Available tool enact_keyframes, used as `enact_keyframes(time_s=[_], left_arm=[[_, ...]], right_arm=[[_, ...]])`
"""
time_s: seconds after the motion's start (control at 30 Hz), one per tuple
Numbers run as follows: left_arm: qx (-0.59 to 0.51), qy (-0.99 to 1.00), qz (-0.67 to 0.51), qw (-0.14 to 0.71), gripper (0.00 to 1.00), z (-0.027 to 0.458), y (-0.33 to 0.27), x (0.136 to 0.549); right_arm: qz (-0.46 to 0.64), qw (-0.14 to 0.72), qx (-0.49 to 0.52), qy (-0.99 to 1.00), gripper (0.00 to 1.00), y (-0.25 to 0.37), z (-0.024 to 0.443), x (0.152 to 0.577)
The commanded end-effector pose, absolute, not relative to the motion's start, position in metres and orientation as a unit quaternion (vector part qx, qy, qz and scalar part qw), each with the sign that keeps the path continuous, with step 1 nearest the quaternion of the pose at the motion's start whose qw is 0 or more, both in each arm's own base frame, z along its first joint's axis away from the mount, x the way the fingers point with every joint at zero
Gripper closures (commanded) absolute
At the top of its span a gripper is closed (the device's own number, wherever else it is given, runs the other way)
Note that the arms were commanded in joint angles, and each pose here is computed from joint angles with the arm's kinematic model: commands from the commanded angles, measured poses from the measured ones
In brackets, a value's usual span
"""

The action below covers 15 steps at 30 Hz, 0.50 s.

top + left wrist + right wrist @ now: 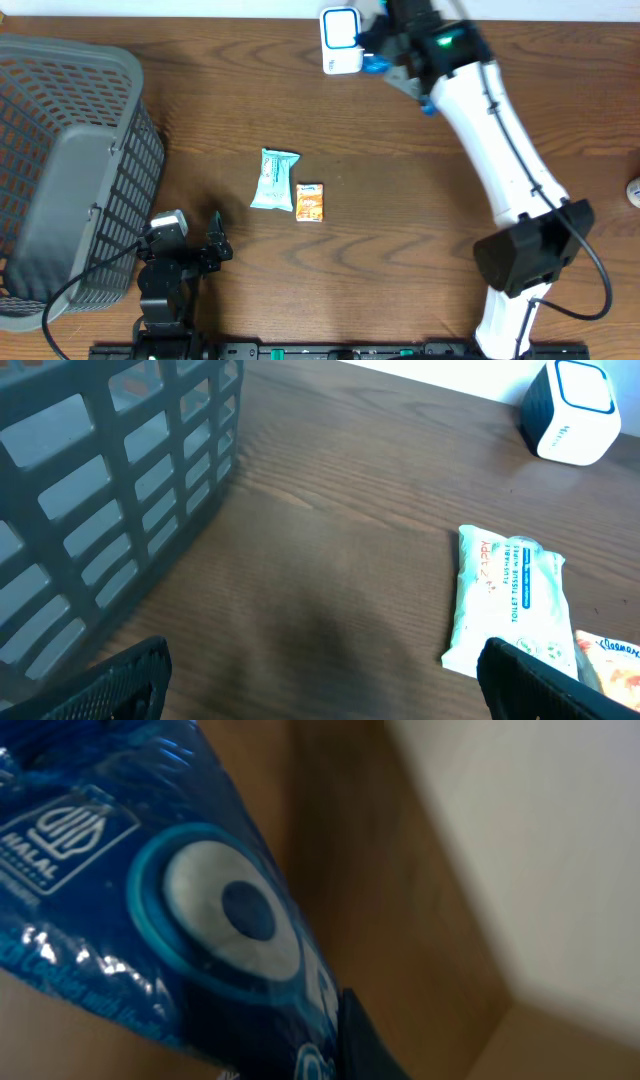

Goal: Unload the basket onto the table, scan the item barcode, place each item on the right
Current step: 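Carry the Oreo packet to the right edge and release it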

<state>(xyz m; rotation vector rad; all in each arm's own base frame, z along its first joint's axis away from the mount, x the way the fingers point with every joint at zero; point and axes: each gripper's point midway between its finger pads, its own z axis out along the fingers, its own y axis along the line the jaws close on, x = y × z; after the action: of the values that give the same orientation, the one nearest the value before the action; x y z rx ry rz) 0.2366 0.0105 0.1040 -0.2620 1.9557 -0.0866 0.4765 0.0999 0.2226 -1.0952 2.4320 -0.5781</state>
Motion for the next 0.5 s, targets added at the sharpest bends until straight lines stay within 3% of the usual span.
enact_keyframes(time_s=[0.0, 0.3, 0.47], left_arm=[[-0.113, 0.835, -0.026, 0.538, 0.02, 0.09, 0.014, 0.234], [-0.113, 0.835, -0.026, 0.538, 0.02, 0.09, 0.014, 0.234], [-0.113, 0.835, -0.026, 0.538, 0.02, 0.09, 0.014, 0.234]], right_arm=[[-0.197, 0.176, -0.195, 0.944, 0.99, 0.025, 0.207, 0.472], [-0.225, 0.131, 0.213, 0.942, 0.99, -0.177, 0.166, 0.427], [-0.271, 0.099, 0.324, 0.901, 0.99, -0.261, 0.127, 0.379]])
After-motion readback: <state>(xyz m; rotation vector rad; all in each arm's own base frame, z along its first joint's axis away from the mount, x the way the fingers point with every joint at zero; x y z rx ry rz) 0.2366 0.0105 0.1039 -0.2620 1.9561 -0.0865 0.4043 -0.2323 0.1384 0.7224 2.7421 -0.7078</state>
